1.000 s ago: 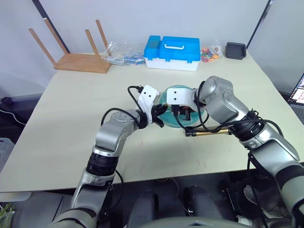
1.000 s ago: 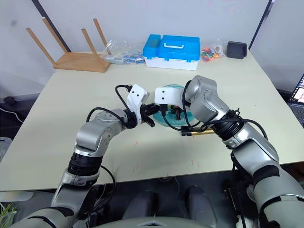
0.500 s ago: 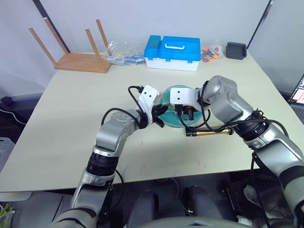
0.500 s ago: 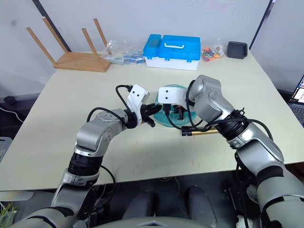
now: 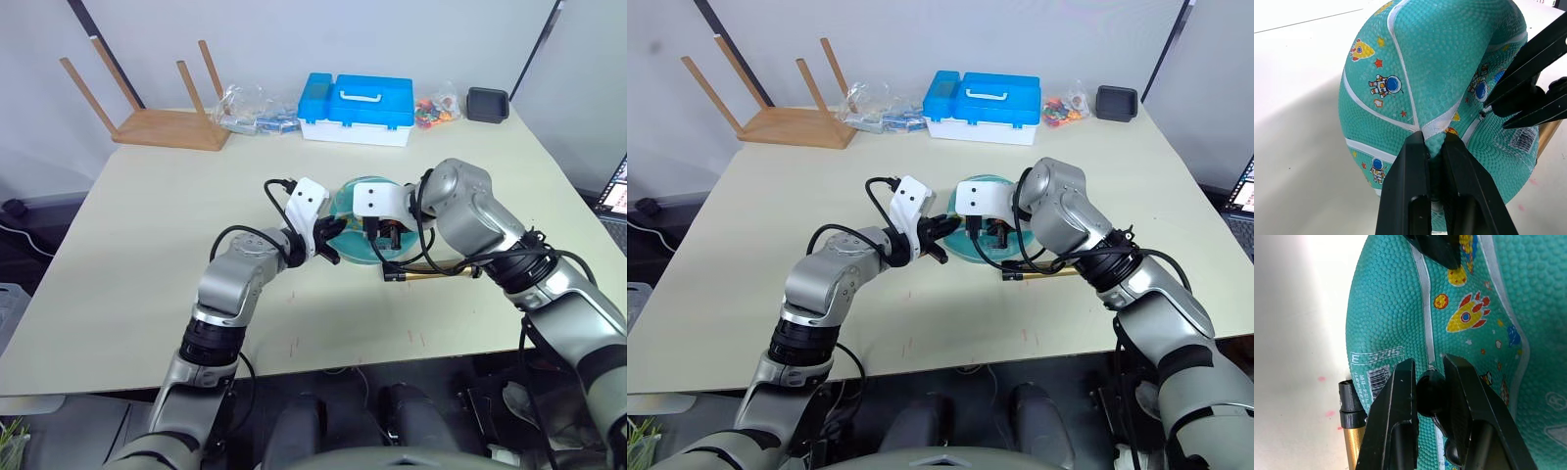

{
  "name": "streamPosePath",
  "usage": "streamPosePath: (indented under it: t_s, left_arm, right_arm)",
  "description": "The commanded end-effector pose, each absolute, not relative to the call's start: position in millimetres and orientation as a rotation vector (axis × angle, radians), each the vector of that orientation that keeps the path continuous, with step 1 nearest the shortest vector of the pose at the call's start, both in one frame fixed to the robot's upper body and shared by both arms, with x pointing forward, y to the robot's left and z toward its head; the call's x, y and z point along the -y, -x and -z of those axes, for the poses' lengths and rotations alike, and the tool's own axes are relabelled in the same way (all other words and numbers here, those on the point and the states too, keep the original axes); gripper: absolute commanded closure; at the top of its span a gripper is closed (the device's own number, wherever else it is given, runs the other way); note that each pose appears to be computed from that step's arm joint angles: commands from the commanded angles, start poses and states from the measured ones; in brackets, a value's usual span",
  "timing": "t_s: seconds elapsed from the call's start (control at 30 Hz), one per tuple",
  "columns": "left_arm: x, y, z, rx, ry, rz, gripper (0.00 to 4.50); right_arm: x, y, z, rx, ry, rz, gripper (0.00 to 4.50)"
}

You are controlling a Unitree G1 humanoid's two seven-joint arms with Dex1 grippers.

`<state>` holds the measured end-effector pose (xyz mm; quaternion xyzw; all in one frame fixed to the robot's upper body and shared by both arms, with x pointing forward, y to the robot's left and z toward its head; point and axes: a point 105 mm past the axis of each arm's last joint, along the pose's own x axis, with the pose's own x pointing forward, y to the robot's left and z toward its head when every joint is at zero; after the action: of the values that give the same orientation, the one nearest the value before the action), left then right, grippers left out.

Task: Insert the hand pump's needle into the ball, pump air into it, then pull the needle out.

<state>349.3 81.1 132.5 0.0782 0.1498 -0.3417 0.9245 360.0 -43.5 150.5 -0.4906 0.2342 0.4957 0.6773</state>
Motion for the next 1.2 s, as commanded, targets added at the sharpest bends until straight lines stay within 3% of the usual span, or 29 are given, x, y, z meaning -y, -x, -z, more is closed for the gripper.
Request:
streamPosePath:
  t_s: [0.03, 0.67, 0.7, 0.73, 0.77, 0.8, 1.07, 1.2]
  left_arm:
    - [-78.5, -341.4, -114.4, -0.385, -0.148, 0.723, 4.50]
    - [-80.8, -344.7, -111.2, -0.389, -0.153, 0.715, 4.50]
    - [-80.8, -344.8, -111.0, -0.390, -0.154, 0.715, 4.50]
    - [-80.9, -344.9, -110.9, -0.390, -0.154, 0.715, 4.50]
    - [-81.0, -345.1, -110.7, -0.390, -0.155, 0.715, 4.50]
    - [-81.2, -345.4, -110.5, -0.391, -0.156, 0.714, 4.50]
    - [-83.4, -345.8, -111.5, -0.389, -0.160, 0.715, 4.50]
    - [-84.5, -346.2, -112.0, -0.389, -0.161, 0.717, 4.50]
  right_arm:
    - [58.0, -359.3, -119.9, -0.654, 1.079, -1.110, 4.17]
    - [57.1, -356.6, -141.5, -0.605, 0.988, -1.096, 4.17]
    - [57.4, -357.5, -143.3, -0.599, 0.986, -1.085, 3.16]
    - [57.6, -358.9, -145.7, -0.589, 0.980, -1.072, 2.95]
    - [58.1, -360.7, -149.2, -0.577, 0.968, -1.052, 2.33]
    - [60.1, -360.9, -153.3, -0.570, 0.957, -1.041, 2.04]
    - [90.6, -346.0, -192.8, -0.505, 0.947, -0.974, 2.04]
    - [85.2, -325.7, -206.4, -0.418, 0.912, -1.031, 2.04]
